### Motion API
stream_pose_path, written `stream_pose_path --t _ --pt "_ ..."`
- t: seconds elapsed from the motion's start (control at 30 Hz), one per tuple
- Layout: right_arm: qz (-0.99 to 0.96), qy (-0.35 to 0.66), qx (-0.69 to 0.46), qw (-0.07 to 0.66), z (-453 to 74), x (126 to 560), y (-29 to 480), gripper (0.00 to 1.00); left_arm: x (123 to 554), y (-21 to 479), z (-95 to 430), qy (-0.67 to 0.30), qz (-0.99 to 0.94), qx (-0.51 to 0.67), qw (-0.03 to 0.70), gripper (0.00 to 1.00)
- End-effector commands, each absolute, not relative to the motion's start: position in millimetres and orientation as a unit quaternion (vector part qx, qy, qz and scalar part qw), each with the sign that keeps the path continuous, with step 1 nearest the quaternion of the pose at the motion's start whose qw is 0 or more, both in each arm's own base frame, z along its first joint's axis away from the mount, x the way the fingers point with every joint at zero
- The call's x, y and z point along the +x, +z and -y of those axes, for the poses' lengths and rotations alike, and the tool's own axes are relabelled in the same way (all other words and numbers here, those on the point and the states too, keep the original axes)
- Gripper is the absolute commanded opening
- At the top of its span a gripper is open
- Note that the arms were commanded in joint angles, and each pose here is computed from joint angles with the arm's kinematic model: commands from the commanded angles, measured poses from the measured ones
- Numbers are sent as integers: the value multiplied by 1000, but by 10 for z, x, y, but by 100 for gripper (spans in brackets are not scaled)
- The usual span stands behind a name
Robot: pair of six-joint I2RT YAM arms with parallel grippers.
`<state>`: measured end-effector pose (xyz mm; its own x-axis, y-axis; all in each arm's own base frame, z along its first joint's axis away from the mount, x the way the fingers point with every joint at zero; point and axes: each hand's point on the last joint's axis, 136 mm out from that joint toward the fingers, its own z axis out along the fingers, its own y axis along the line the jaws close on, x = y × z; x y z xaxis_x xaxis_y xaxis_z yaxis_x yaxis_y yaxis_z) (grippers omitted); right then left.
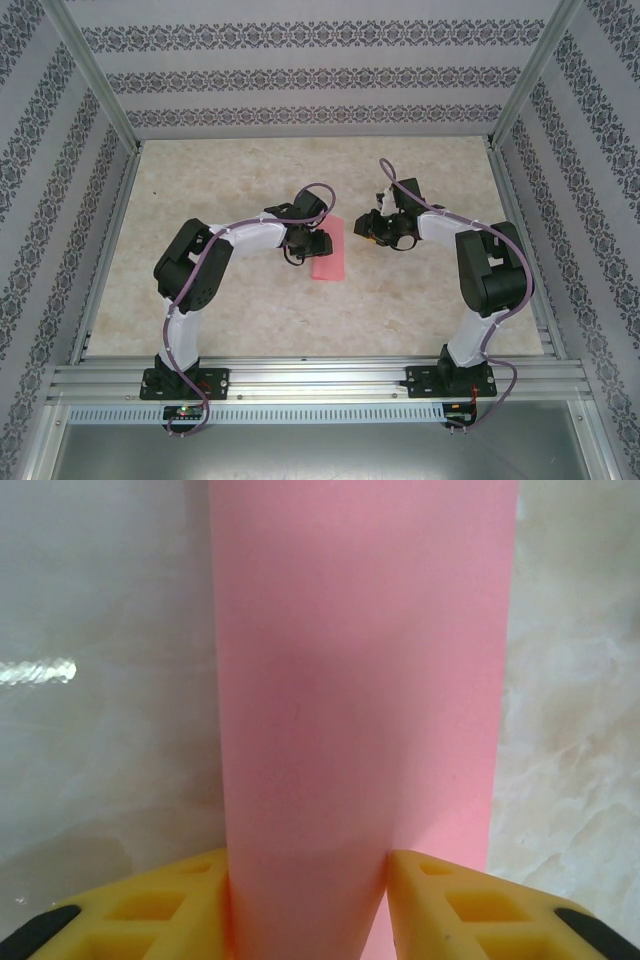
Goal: Fold a paper plane with a square sheet of paper (fold left side to right side)
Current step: First fold in half a square sheet of paper at the center of the table.
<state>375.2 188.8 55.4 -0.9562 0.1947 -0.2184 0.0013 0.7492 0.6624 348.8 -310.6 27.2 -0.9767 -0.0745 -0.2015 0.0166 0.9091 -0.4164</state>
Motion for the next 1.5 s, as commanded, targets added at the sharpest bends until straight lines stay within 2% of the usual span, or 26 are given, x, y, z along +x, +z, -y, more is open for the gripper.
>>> stream_pose_path --t 0.0,1.47 --pt "-923 351 46 154 -1869 3768 639 35 3473 215 3111 -198 -975 -9 104 43" --pt "-923 355 37 142 -2005 3679 616 34 3465 105 3118 -198 -975 -26 93 44"
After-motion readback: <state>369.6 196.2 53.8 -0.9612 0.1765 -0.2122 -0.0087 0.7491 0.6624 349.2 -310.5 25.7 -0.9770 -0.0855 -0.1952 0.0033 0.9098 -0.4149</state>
